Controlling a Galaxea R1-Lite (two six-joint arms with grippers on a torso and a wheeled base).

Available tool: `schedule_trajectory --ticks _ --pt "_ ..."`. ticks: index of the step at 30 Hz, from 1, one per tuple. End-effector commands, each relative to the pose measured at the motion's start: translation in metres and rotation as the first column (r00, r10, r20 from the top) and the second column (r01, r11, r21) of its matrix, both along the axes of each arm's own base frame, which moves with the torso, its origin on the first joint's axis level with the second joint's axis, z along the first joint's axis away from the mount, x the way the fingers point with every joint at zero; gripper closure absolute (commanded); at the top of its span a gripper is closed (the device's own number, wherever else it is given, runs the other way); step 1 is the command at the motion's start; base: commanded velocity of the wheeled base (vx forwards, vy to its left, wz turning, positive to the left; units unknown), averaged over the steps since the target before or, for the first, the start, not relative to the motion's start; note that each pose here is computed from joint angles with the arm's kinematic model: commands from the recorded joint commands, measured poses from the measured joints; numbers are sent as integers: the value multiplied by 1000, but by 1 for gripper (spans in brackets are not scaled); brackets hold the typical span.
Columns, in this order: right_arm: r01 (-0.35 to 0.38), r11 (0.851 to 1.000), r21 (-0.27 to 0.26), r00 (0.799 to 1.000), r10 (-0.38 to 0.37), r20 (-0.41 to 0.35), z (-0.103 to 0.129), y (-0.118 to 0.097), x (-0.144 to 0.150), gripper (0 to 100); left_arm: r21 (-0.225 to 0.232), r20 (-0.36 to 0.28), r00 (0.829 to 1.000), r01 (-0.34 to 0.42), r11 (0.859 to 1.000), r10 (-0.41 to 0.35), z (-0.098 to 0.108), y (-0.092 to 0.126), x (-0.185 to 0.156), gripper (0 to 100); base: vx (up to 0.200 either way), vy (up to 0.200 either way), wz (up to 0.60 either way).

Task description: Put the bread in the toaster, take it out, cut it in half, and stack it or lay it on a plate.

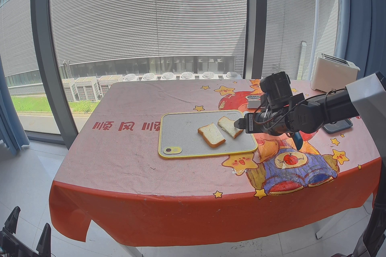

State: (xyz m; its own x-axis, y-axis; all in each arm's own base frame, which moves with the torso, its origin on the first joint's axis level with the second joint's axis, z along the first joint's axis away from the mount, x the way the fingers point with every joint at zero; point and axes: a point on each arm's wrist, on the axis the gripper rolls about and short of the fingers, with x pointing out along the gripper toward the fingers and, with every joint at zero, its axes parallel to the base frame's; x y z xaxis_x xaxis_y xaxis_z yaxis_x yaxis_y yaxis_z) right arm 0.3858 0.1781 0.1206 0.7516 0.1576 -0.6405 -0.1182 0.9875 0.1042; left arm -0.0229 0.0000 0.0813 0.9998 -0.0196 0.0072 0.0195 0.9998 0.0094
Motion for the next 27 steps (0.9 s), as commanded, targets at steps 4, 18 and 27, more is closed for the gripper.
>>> schedule_trajectory --ticks 4,18,27 --pt "5 1000 -3 1000 -5 -3 -3 0 3 0 0 -1 1000 0 1000 0 -5 0 0 0 0 0 0" --pt "8 1000 -17 1000 -8 -5 -5 0 3 0 0 -1 1000 0 1000 0 -5 0 0 0 0 0 0" --pt "5 999 -34 1000 -5 -1 -6 5 1 0 0 -1 1000 0 1000 0 -5 0 0 0 0 0 0"
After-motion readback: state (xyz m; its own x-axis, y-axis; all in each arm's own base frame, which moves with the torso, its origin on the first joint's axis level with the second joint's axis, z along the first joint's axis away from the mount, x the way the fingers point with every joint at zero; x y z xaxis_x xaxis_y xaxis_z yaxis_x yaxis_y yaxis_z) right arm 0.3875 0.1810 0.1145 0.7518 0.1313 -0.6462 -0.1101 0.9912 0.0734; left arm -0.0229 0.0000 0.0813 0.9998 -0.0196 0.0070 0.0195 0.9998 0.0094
